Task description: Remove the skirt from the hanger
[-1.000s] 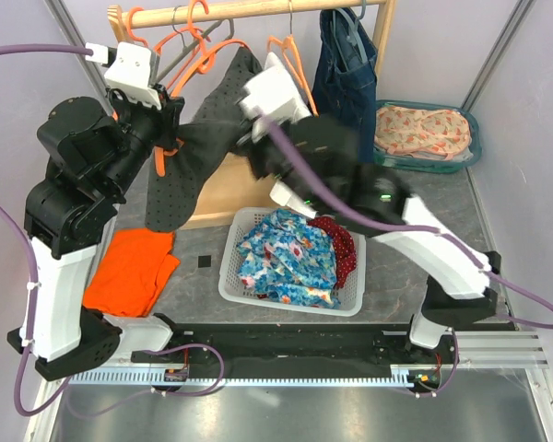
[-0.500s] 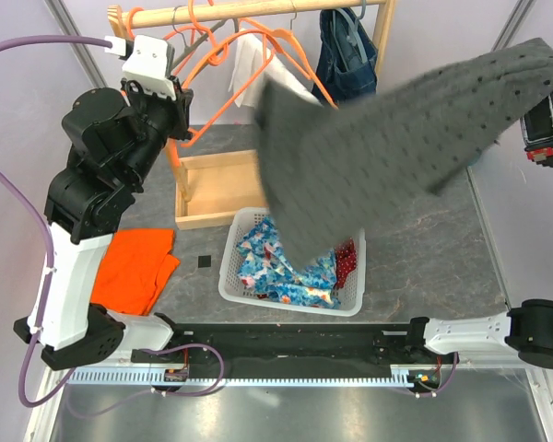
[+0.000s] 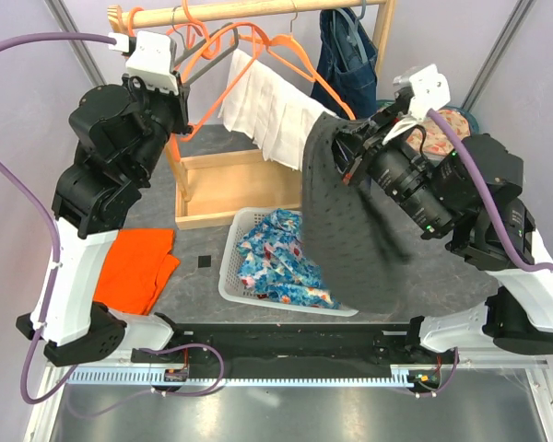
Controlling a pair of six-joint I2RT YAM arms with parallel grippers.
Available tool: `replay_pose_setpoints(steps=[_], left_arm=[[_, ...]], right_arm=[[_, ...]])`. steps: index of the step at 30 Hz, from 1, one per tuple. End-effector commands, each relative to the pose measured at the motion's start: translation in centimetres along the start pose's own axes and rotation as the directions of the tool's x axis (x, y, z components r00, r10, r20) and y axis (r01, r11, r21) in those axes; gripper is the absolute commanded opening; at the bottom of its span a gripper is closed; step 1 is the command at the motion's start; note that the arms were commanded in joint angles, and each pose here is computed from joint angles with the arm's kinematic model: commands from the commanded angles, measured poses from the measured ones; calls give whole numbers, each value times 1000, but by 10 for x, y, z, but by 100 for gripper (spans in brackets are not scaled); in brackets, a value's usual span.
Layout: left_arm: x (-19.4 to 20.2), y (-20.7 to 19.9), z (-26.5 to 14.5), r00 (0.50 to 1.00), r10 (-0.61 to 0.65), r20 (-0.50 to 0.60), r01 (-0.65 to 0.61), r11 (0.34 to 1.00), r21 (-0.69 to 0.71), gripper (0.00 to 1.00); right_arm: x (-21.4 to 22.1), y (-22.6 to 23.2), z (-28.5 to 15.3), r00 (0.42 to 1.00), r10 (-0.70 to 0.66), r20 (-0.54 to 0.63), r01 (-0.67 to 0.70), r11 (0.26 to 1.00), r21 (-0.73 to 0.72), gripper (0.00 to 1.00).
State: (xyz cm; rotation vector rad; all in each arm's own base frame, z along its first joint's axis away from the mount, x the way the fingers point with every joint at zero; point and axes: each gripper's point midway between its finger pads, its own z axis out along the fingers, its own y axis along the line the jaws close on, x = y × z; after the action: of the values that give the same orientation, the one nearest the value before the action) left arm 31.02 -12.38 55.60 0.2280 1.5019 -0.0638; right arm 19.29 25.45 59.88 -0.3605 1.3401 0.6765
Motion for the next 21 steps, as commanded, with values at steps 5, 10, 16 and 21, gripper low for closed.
replay_pose_setpoints(steps=[5,10,16,21], left_arm=[[-18,18,-8,997,24,78,-19,998,-68,2],[-14,25,-13,996,48,77,-41,994,-98,2],[-7,28,-2,992,91,88,-78,987,-143,2],[-8,32,14,981,143,129,-113,970,-213,2]], right_arm=[[-30,-12,-16,992,95,87,-97,995,20,0],[-2,-6,-1,997,66,26,-67,997,42,0],[61,-7,17,996,-8,-87,17,994,105,0],[116,-16,24,978,-74,-197,109,979,171,0]])
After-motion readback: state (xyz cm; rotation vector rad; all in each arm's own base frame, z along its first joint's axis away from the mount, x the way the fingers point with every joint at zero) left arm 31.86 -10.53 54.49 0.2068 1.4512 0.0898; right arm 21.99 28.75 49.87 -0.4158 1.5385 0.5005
